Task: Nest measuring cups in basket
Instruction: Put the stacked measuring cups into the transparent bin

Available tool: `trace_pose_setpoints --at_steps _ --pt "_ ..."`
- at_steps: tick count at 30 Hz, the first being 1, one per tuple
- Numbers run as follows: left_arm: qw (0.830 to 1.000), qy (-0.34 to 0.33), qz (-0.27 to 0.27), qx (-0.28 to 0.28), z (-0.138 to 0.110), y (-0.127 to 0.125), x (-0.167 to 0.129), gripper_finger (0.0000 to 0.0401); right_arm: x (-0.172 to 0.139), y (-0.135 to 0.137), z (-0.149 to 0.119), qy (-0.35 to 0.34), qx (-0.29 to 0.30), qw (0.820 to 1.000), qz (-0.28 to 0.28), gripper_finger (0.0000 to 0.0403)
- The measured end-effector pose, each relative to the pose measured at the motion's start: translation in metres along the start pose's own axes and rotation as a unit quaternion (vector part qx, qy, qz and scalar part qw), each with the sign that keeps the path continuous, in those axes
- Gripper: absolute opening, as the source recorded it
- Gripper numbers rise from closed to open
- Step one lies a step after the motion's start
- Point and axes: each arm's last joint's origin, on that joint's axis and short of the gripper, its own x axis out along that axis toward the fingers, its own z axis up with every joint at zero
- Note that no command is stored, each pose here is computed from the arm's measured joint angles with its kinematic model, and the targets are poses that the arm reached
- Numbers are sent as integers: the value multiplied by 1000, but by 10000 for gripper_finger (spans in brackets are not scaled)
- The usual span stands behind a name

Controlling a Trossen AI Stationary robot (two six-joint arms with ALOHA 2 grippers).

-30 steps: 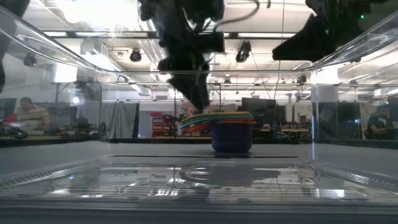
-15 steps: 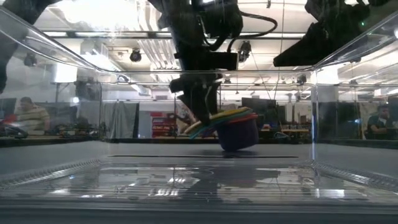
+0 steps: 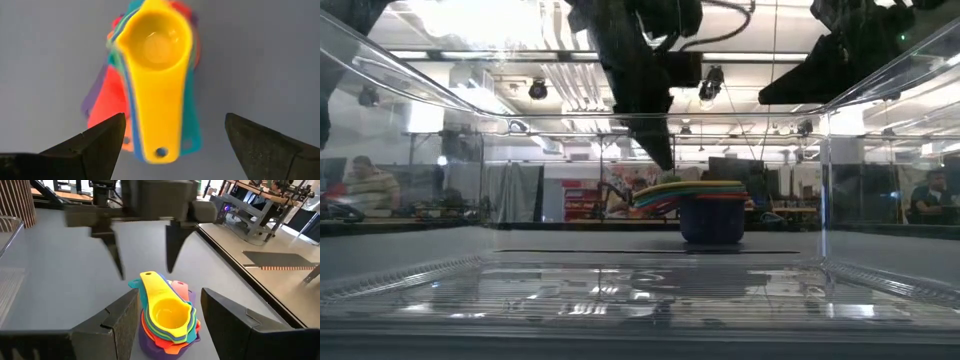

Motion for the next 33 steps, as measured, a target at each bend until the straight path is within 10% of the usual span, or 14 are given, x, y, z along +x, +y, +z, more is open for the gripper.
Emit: trace_pose_setpoints --at_steps 33 --pt "992 15 93 85 1 2 45 353 0 0 1 -3 1 1000 -1 201"
